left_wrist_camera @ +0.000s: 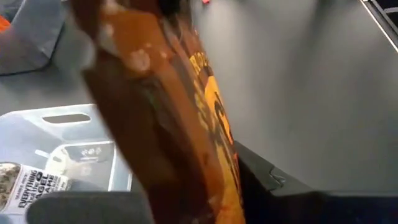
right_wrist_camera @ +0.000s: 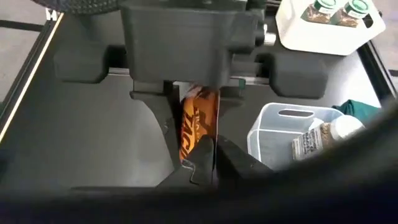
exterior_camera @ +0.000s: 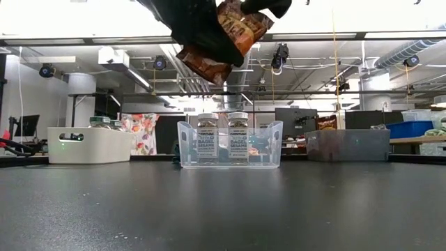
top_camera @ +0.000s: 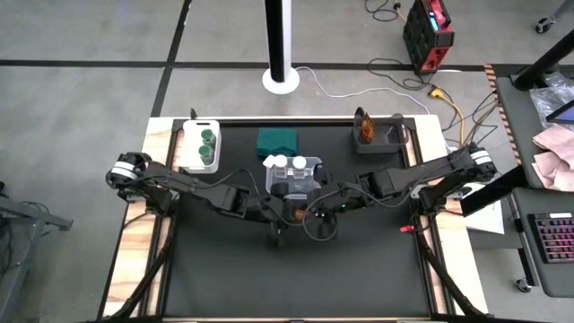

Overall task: Sort spices by type
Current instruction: Put the spice pack into the black bin

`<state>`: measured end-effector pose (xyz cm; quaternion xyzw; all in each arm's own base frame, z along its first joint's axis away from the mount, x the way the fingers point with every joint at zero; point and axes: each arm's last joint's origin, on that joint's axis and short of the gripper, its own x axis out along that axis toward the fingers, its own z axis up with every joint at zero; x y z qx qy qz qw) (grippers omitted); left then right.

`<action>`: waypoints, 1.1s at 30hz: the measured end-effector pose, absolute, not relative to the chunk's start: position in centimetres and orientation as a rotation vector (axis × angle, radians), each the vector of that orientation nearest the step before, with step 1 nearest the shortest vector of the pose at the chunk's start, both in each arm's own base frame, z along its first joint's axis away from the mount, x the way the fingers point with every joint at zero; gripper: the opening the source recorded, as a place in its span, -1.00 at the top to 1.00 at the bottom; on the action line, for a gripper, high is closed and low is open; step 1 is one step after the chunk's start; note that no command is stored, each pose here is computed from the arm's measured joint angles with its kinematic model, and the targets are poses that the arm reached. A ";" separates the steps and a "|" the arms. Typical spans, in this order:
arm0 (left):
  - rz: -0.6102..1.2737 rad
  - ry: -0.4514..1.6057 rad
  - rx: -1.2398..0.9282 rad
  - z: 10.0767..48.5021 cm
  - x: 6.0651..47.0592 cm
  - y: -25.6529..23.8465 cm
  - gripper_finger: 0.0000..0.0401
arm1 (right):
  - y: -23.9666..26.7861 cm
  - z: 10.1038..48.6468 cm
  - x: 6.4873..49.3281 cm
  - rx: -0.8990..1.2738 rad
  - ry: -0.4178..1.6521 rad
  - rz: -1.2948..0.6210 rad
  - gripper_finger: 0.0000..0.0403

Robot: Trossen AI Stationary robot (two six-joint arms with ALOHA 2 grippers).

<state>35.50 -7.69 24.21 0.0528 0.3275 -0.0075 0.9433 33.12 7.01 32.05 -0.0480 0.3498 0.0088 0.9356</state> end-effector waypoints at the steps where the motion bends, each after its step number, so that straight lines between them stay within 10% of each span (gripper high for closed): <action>1: -0.013 0.666 0.108 24.2 35.5 -7.7 0.77 | 7.0 32.0 33.1 -0.099 0.718 0.016 0.96; 9: 0.015 0.655 0.132 24.3 35.5 -7.6 0.60 | 7.0 32.1 33.0 -0.021 0.728 0.044 0.95; 19: 0.005 0.767 0.125 23.5 34.7 -8.1 0.97 | 6.7 32.4 31.6 0.019 0.794 0.017 0.63; 33: 0.219 0.920 0.166 22.3 30.6 -12.9 0.96 | 7.6 24.0 32.7 -0.007 0.869 0.004 0.47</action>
